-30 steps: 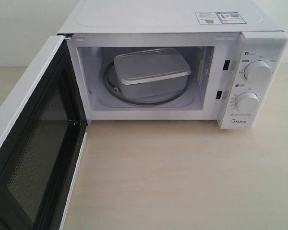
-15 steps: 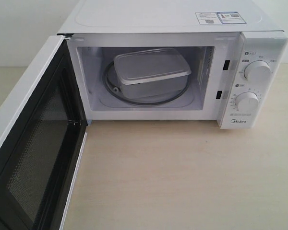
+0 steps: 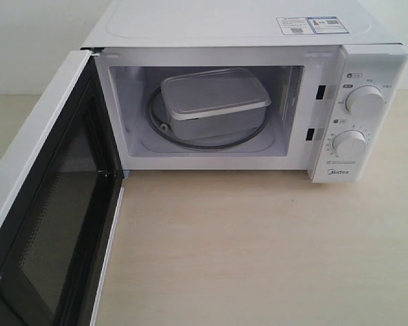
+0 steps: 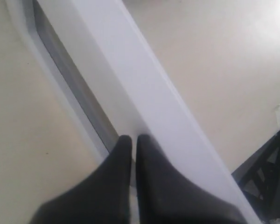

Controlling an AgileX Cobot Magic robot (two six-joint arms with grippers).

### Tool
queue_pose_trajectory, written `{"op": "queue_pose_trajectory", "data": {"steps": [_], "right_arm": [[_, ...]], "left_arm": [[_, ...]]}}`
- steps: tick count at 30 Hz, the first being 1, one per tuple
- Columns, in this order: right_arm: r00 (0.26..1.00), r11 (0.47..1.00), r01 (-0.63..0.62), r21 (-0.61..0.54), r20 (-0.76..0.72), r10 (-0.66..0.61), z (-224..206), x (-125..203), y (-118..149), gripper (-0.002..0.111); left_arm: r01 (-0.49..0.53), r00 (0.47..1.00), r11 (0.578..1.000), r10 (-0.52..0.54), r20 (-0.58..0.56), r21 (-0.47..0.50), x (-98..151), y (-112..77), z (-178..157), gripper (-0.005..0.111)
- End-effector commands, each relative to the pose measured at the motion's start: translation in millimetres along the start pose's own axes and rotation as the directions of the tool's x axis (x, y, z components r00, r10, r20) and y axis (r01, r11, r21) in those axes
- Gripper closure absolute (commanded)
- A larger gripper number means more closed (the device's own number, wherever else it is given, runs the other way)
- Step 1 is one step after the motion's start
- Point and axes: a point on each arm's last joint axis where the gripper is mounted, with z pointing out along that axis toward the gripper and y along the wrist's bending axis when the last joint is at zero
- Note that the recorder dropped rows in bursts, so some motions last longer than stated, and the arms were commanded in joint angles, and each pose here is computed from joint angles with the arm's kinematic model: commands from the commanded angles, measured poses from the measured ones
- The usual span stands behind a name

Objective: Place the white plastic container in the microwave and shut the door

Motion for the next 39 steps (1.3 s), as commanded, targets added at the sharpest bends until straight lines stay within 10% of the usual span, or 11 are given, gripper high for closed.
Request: {"op": "queue_pose_trajectory", "data": {"steps": [1,39], "right_arm": [[0.999,0.999,-0.034,0.002,0.012,0.034,0,-3,-1,0.108],[0.985,0.961,-0.044,-0.274,-0.174,-0.004,-4,12,25,0.108]], "left_arm": [[0.007,1.0,1.0,-0.007,0.003,0.02,-5,2.8,4,0.102],[-0.171,0.972,0.978,0.149,0.18,0.118,-59,-21.5,110,0.102]]}}
